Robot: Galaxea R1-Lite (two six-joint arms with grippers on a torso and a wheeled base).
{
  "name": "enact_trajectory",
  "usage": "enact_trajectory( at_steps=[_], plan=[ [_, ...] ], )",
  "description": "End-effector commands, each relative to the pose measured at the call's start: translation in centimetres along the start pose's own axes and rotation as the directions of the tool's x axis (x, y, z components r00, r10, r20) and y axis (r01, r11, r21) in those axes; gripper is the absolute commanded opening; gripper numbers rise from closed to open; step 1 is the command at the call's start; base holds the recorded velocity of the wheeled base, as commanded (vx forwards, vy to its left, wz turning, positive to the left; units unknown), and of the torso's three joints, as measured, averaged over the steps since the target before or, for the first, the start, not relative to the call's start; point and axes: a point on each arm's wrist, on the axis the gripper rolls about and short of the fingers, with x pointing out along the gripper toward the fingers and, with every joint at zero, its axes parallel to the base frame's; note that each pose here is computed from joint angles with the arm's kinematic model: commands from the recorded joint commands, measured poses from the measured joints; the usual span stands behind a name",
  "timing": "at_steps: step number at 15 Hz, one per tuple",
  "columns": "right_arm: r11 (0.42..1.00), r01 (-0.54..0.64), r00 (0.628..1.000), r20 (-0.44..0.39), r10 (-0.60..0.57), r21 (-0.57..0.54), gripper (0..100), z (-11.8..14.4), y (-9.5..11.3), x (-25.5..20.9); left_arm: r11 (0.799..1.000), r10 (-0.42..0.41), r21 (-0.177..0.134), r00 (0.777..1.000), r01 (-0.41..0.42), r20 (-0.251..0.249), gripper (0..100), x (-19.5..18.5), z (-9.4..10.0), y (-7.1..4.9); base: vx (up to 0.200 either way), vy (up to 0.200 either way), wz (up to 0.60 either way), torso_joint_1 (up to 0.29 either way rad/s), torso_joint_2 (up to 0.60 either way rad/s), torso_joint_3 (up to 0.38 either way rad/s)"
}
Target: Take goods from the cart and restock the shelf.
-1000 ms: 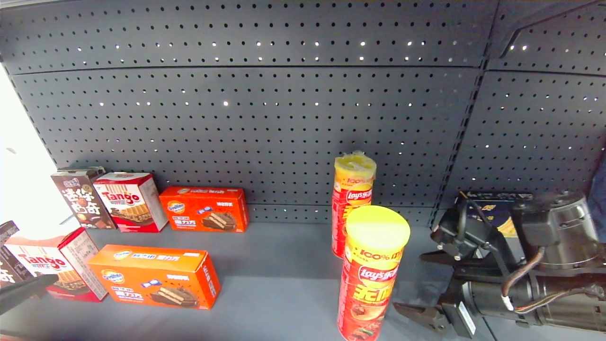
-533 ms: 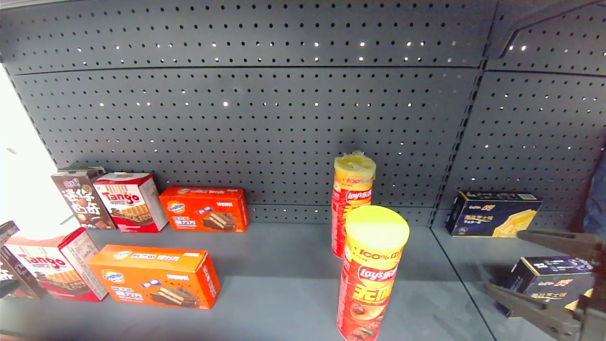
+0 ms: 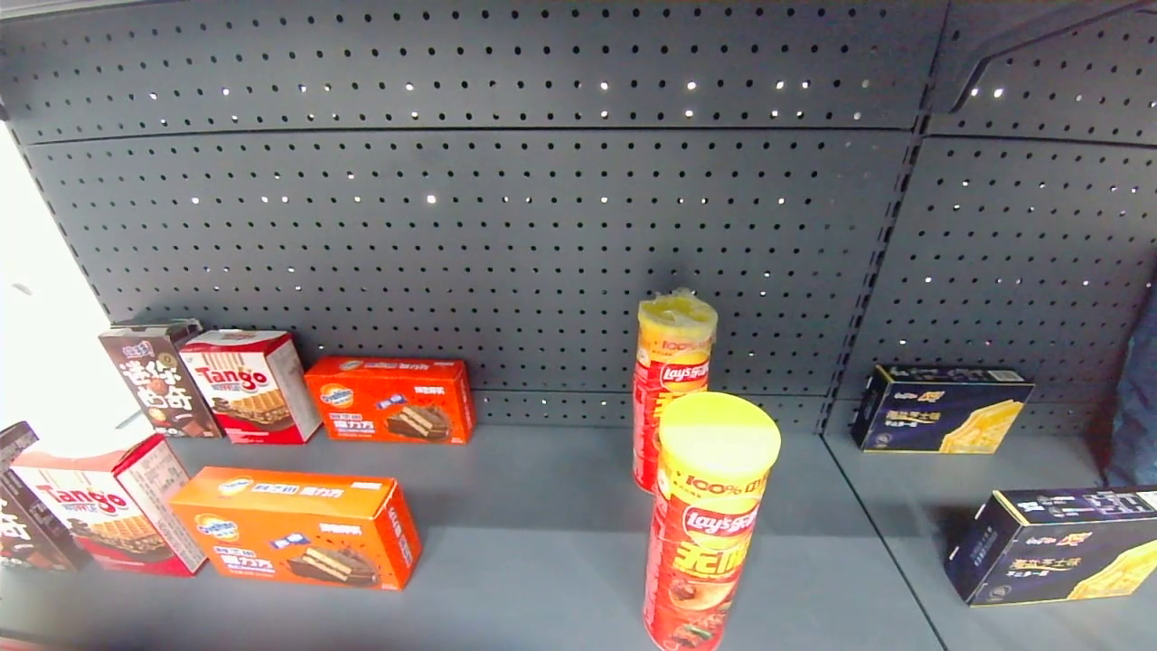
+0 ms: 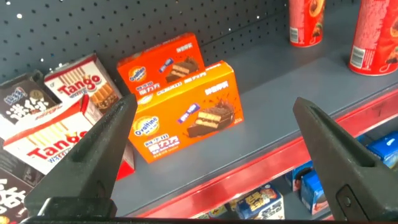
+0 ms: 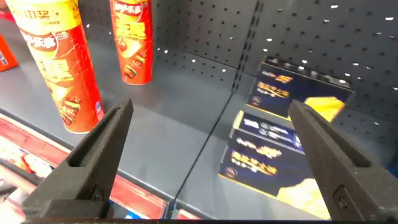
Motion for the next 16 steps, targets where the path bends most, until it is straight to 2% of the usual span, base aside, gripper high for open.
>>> enact_trajectory(
  at_steps=[1, 3, 4, 6, 8, 12, 14, 16],
  plan=[
    [1.0, 0.009, 0.999, 0.042, -0.009, -0.002, 100, -0.1, 0.1, -1.0, 1.0, 0.006, 0.0, 1.0, -0.006, 0.02, 100, -0.3, -0.2, 0.0, 0.0, 0.0, 0.0, 0.0, 0.0, 0.0],
    [1.0, -0.002, 0.999, -0.049, 0.002, 0.001, 100, -0.6, 0.1, 0.3, 1.0, 0.003, 0.005, 1.0, -0.003, 0.021, 100, -0.2, 0.2, 0.1, 0.0, 0.0, 0.0, 0.0, 0.0, 0.0],
    [1.0, -0.024, 0.995, -0.094, 0.024, 0.003, 100, -0.7, 0.1, 1.2, 1.0, -0.001, 0.008, 1.0, 0.001, 0.004, 100, 0.1, 0.4, 0.1, 0.0, 0.0, 0.0, 0.0, 0.0, 0.0],
    [0.994, -0.107, 0.976, -0.19, 0.107, 0.01, 100, -0.6, 0.4, 3.6, 1.0, -0.003, 0.019, 1.0, 0.003, -0.002, 100, 0.3, 0.7, 0.1, 0.0, 0.0, 0.0, 0.0, 0.0, 0.0],
    [0.983, -0.182, 0.952, -0.248, 0.179, 0.012, 100, 0.1, 0.9, 6.2, 1.0, -0.005, 0.019, 1.0, 0.005, -0.003, 100, 0.4, 0.8, 0.2, 0.0, 0.0, 0.0, 0.0, 0.0, 0.0],
    [0.963, -0.269, 0.913, -0.315, 0.257, 0.007, 100, 1.6, 2.3, 10.8, 1.0, -0.004, 0.016, 0.999, 0.004, 0.036, 100, 0.1, 1.8, 0.4, 0.0, 0.0, 0.0, 0.0, 0.0, 0.0],
    [0.954, -0.301, 0.91, -0.298, 0.289, 0.006, 100, 3.0, 3.0, 12.3, 1.0, -0.001, 0.013, 0.999, 0.001, 0.055, 100, 0.0, 2.3, 0.6, 0.0, 0.0, 0.0, 0.0, 0.0, 0.0],
    [0.95, -0.306, 0.897, -0.313, 0.311, 0.066, 100, 2.9, 3.2, 12.9, 1.0, 0.0, 0.011, 0.998, -0.001, 0.059, 100, 0.0, 2.5, 0.6, 0.0, 0.0, 0.0, 0.0, 0.0, 0.0]
  ],
)
